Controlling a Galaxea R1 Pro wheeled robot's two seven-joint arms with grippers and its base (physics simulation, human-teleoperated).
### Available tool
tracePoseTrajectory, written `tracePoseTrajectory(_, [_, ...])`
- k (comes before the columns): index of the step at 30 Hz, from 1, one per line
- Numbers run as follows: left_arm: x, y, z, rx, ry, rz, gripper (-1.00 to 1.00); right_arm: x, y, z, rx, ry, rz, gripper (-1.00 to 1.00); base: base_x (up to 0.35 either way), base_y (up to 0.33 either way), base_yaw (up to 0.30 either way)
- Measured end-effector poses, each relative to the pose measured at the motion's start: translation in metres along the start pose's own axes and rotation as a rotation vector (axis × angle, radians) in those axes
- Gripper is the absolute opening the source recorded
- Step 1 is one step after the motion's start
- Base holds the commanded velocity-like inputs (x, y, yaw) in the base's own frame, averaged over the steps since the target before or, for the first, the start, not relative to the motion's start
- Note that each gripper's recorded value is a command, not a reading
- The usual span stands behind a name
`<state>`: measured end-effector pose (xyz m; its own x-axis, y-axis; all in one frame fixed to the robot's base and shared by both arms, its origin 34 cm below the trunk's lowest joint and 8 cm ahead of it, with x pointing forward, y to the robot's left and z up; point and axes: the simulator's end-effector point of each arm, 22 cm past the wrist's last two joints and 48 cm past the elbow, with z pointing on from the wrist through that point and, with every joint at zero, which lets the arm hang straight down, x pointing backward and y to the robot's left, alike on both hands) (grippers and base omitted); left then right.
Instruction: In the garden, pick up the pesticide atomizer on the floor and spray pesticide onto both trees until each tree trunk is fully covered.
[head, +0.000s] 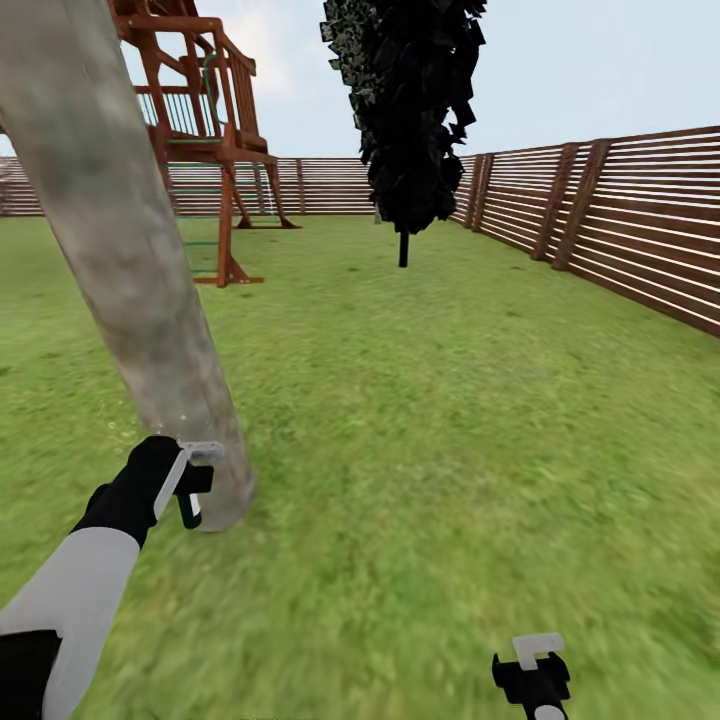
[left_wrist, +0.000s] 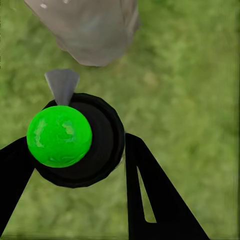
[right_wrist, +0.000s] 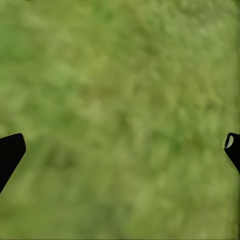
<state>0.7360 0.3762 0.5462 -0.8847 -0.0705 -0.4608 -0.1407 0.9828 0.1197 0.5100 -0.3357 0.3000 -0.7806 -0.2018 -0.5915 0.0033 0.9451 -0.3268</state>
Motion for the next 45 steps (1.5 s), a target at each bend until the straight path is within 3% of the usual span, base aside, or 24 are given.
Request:
tracePoseTrajectory(11, [0.0009, 0.0002, 0.0002, -0.001, 0.002, 0.000, -1.00, -0.0006, 0.0003, -0.0001, -0.001, -0.001, 0.000, 1.00, 0.047, -0.276, 0.274])
tracePoseTrajectory(21, [0.0037, 0.0005, 0.0014, -0.002, 0.006, 0.000, -1.00, -0.0006, 0.0001, -0.0001, 0.000, -0.001, 0.000, 1.00, 0.142, -0.273, 0.038])
tracePoseTrajectory(35, [0.0000, 0.0021, -0.0002, -0.004, -0.001, -0.003, -1.00, -0.0007, 0.0002, -0.0001, 0.000, -0.002, 0.000, 1.00, 0.190, -0.237, 0.262])
tracePoseTrajectory(45, [0.0050, 0.0025, 0.0023, -0.003, 0.006, -0.006, -1.00, -0.0006, 0.0002, -0.0001, 0.000, -0.001, 0.000, 1.00, 0.195, -0.221, 0.065])
